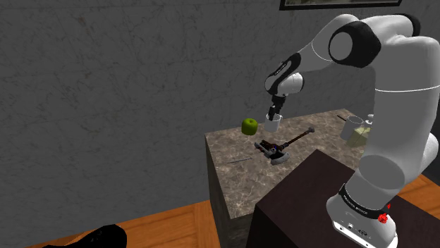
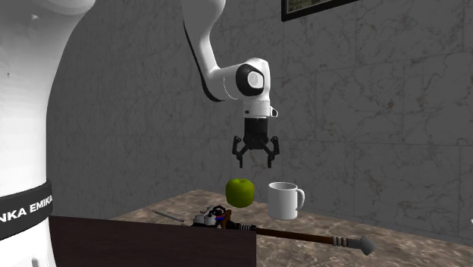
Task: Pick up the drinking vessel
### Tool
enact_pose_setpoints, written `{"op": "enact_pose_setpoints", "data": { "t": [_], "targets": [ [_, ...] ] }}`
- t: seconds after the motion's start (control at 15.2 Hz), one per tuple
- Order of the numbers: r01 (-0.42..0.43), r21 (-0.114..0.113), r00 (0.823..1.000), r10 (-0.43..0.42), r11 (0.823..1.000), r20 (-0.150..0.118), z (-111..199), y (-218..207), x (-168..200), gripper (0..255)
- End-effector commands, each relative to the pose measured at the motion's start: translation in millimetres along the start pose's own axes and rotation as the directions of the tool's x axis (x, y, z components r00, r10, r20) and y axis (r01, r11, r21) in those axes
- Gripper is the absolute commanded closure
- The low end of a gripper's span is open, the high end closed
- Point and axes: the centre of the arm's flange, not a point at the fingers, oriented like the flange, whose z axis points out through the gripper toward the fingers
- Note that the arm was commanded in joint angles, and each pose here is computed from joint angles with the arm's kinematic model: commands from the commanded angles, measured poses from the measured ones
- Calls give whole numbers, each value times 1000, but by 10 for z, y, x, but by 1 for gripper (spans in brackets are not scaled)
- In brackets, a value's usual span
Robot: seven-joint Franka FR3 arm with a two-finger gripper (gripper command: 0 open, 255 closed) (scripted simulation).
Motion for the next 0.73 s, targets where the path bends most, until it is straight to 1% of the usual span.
{"op": "enact_pose_setpoints", "data": {
  "t": [0.0,0.33,0.66],
  "targets": [
    [5,-5,1000,-5,1000,-2,202,133,100,0],
    [14,-19,1000,-14,1000,-6,659,515,347,0],
    [14,-20,1000,-15,1000,-6,904,546,360,0]
  ]
}}
